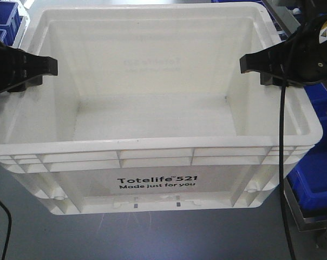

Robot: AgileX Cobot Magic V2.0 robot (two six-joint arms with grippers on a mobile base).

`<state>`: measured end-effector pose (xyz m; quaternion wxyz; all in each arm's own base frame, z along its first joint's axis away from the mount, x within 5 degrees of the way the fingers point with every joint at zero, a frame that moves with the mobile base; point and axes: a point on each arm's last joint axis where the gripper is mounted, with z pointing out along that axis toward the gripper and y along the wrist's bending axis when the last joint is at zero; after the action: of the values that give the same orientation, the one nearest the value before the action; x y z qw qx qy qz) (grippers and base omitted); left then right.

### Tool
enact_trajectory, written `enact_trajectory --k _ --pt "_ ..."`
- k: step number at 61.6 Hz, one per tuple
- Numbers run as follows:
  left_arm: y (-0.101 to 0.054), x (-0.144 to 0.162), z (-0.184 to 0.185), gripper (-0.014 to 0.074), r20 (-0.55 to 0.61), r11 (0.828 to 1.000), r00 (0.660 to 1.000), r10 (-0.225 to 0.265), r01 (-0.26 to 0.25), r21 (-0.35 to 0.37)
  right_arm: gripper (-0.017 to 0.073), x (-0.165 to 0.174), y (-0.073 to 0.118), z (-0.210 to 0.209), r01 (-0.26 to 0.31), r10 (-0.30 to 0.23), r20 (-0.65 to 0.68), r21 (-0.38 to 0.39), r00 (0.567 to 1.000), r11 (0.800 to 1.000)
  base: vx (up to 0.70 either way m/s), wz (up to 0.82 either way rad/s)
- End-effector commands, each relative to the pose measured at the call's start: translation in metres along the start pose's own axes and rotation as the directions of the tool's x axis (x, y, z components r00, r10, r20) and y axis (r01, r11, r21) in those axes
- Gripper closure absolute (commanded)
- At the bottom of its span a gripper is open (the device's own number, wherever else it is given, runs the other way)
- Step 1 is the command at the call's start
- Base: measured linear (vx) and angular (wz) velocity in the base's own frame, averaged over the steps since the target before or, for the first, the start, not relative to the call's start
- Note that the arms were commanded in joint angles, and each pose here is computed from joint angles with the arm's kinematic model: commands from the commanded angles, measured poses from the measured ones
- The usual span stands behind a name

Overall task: Move bin from left to right shelf
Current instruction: 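Keep the tote gripped in both grippers while the base turns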

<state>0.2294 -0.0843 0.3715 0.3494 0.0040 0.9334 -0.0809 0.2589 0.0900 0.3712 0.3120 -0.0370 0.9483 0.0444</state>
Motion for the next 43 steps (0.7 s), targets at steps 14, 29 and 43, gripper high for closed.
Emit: enact_trajectory --k 14,29,43 --pt "-0.0014 -0.0166 -0.0217 0.0449 0.167 0.999 0.986 0.024 -0.030 0.031 0.0567 -0.0175 -0.0021 -0.0275 0.013 -0.008 0.202 -0.021 0.979 1.000 0.30 0.03" --pt "-0.0014 -0.0166 -0.0217 0.0449 0.166 0.999 0.986 0.024 -0.030 0.031 0.0567 -0.0174 -0.0022 -0.0275 0.013 -0.008 0.201 -0.021 0.980 1.000 0.27 0.01" --pt "-0.0014 -0.0166 -0.0217 0.0449 0.166 0.999 0.986 0.024 -0.030 0.031 0.0567 -0.0173 -0.0022 -0.0275 0.013 -0.008 0.200 -0.020 0.980 1.000 0.27 -0.01"
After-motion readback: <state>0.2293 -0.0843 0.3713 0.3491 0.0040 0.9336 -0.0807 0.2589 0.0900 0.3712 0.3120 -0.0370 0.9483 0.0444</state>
